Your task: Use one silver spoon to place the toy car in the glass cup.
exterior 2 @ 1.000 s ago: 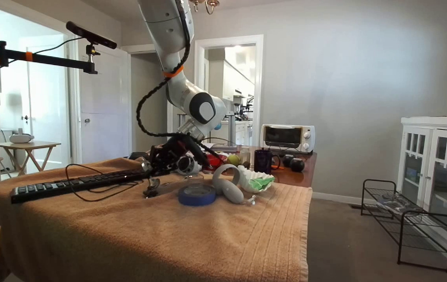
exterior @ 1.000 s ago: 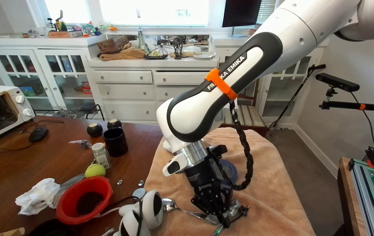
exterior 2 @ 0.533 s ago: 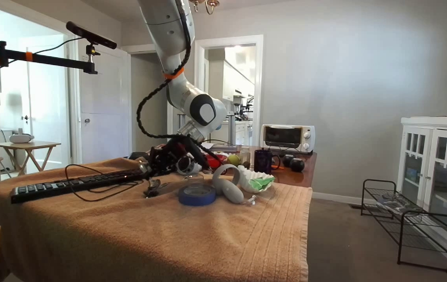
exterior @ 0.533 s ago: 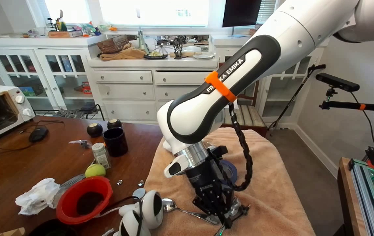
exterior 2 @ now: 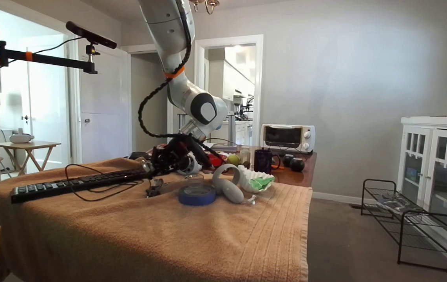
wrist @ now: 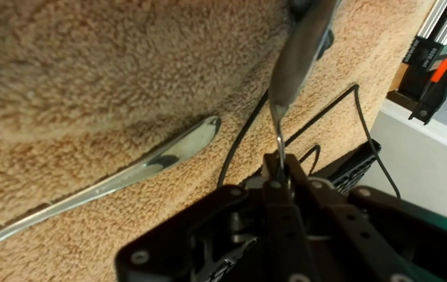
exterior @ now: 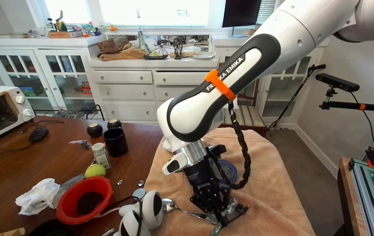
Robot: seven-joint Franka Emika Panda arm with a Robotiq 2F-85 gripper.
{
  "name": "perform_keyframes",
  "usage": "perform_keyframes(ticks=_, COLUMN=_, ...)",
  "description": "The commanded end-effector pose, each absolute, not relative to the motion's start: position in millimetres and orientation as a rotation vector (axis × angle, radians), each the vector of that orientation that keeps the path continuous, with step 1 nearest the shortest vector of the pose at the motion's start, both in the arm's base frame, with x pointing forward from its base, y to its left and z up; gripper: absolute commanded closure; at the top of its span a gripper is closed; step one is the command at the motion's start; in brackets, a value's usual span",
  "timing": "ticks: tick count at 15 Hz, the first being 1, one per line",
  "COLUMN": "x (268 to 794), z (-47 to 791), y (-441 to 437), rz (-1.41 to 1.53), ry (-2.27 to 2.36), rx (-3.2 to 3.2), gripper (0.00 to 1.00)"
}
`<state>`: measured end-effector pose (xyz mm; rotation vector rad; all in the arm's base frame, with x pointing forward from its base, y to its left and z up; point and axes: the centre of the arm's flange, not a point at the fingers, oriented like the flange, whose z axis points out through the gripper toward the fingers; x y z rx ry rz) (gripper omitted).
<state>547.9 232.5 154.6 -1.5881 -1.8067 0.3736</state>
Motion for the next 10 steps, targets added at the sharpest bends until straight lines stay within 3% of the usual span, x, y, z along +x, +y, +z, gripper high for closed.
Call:
perform_keyframes(ticks=1, x=551.0, z=159.1, y=234.8, rz=0.337, ry=-1.839, rx=-1.606, gripper=0.99)
perform_keyframes(ticks=10, x=547.0, z=136.6, y=240.8, rz=0.381, ry=-1.969, rx=-1.462, gripper=0.99)
